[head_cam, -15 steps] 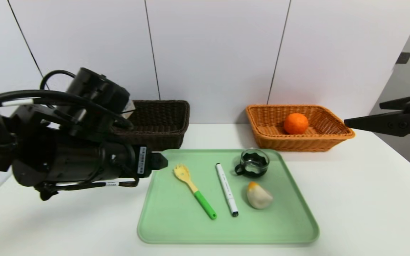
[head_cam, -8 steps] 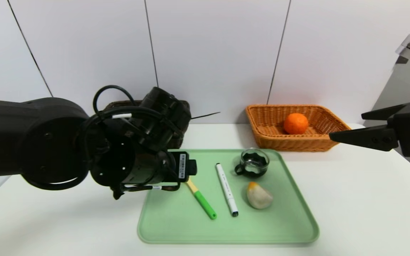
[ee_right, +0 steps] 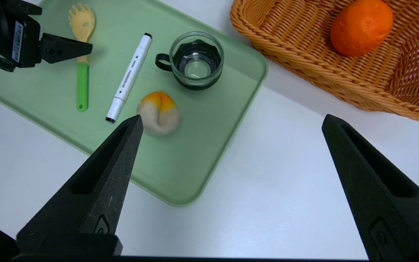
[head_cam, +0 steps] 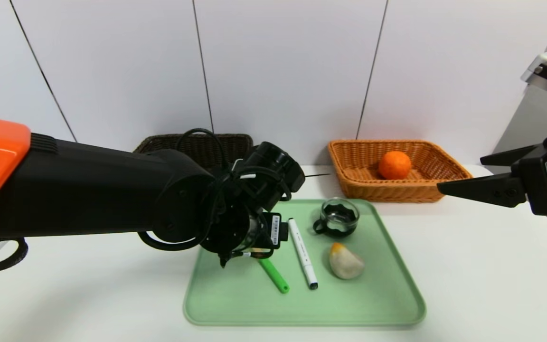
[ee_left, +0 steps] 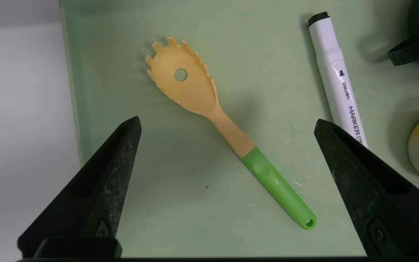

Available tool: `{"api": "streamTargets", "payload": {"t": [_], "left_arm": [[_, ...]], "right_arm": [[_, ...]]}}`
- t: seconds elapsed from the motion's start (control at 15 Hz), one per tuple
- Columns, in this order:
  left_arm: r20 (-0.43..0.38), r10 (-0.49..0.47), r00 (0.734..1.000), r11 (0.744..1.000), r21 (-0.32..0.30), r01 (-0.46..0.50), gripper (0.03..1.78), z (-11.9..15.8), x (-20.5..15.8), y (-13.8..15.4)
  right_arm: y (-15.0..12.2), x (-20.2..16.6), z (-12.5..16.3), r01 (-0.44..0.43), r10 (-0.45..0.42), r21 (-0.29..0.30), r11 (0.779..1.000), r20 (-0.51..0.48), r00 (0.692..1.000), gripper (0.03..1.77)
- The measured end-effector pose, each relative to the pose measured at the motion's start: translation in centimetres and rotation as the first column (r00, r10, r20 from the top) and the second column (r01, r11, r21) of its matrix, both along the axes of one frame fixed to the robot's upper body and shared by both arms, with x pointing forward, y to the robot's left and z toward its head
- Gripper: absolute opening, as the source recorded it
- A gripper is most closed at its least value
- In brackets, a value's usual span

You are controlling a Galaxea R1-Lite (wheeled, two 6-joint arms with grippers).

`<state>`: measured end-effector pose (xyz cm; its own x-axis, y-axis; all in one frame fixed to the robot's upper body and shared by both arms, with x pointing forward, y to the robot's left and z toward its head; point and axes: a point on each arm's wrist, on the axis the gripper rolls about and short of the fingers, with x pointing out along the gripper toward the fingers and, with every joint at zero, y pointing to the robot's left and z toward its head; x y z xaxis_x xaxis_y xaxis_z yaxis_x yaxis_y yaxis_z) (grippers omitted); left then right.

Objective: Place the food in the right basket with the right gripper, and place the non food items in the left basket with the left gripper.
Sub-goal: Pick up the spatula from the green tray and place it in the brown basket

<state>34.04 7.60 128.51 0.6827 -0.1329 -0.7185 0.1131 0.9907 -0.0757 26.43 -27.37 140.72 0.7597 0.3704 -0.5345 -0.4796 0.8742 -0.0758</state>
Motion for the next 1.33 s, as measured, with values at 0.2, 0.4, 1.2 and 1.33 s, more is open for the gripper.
{"api": "streamTargets", "payload": {"t": [0.2,0.4,1.2,1.33], "left_arm": [[-0.019,-0.006,1.0,0.999,0.032,0.006,1.69,-0.4,-0.1,0.1],[-0.018,-0.089,0.996,0.992,0.094,0.09,1.69,0.6,-0.6,0.8],[0.092,-0.874,0.476,0.485,0.222,0.846,1.69,5.4,2.8,5.7],[0.109,-0.937,0.331,0.348,0.244,0.905,1.69,4.6,3.7,6.1]], "right_arm": [[0.0,0.0,-0.2,0.001,-0.001,-0.001,1.0,-0.006,1.0,1.69],[0.0,0.0,-0.3,0.002,-0.003,-0.003,1.0,-0.011,1.0,1.69],[-0.1,-0.4,-1.2,-0.006,0.005,-0.007,1.0,-0.04,0.999,1.69],[-0.2,-0.5,-1.4,0.0,0.0,-0.004,1.0,-0.047,0.999,1.69]]}}
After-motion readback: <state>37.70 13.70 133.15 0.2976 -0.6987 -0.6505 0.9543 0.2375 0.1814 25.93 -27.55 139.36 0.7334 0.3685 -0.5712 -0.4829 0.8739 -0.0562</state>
